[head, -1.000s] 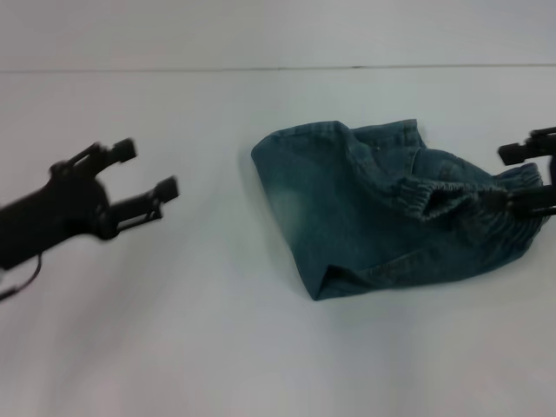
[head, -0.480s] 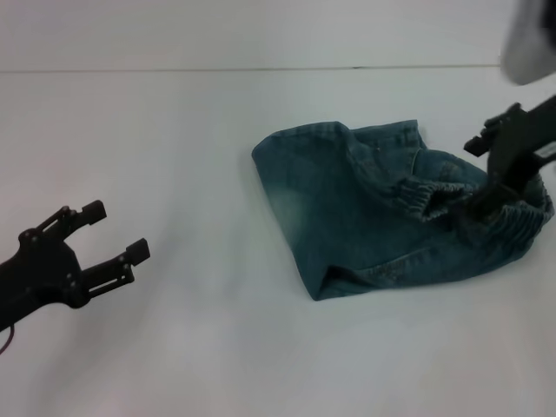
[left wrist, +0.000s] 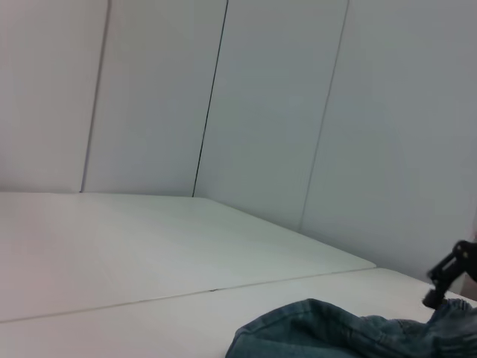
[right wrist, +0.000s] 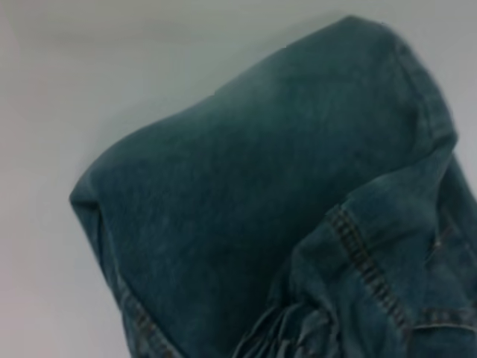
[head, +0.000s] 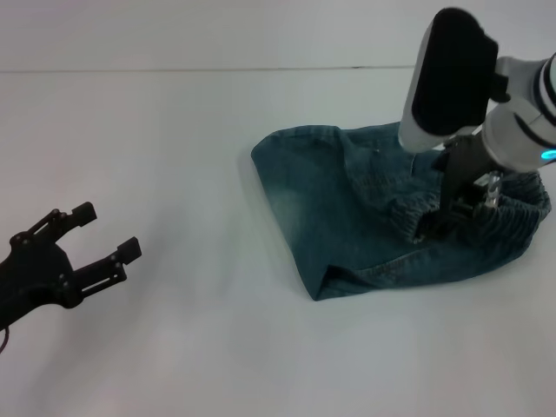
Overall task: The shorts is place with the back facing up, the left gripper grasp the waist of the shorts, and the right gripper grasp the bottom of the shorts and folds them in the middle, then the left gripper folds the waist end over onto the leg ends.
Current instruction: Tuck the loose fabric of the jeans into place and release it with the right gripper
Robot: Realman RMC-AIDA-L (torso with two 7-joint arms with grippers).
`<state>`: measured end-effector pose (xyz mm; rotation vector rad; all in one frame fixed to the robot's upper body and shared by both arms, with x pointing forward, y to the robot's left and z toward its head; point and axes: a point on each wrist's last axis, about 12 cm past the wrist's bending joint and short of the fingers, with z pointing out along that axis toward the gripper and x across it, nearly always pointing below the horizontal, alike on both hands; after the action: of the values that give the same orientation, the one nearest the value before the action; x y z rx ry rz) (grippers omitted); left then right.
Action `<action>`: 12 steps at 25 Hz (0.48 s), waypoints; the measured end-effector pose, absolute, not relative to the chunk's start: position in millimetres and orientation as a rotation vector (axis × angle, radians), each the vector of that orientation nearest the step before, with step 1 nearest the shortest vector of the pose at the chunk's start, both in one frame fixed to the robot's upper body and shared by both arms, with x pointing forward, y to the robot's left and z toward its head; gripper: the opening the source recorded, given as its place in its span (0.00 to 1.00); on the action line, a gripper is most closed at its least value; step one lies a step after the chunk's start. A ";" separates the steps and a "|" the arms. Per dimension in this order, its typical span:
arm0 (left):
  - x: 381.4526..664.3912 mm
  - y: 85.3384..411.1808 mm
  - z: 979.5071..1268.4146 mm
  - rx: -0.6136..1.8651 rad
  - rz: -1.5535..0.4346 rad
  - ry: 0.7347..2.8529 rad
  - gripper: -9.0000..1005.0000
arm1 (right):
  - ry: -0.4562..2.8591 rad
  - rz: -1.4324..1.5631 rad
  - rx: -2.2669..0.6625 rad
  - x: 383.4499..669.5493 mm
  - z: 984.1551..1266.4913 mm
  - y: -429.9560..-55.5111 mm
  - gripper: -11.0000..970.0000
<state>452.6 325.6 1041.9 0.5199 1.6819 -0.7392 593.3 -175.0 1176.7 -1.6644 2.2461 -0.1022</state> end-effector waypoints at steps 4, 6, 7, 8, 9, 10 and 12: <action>453.7 327.2 1042.2 0.511 -0.730 1.682 0.93 | 2.255 -0.097 -1.687 589.9 1177.2 -173.3 0.99; 455.0 328.0 1041.8 0.506 -0.719 1.688 0.93 | 2.253 -0.094 -1.686 589.0 1180.6 -173.0 0.99; 455.4 328.1 1041.7 0.505 -0.717 1.689 0.93 | 2.252 -0.093 -1.685 588.5 1182.0 -172.9 0.99; 455.7 328.1 1041.6 0.504 -0.716 1.690 0.93 | 2.254 -0.092 -1.689 587.6 1183.1 -173.0 0.99; 456.0 328.0 1041.4 0.504 -0.716 1.691 0.93 | 2.260 -0.089 -1.695 586.5 1183.3 -173.3 0.99; 456.4 328.1 1041.4 0.503 -0.716 1.691 0.93 | 2.263 -0.087 -1.702 585.6 1183.6 -173.5 0.99; 456.7 328.1 1041.5 0.502 -0.716 1.690 0.93 | 2.264 -0.094 -1.713 584.9 1183.1 -173.0 0.99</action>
<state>456.7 328.1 1041.5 0.5015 1.6904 -0.7157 584.9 -173.0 1183.1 -1.7125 2.2640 -0.0936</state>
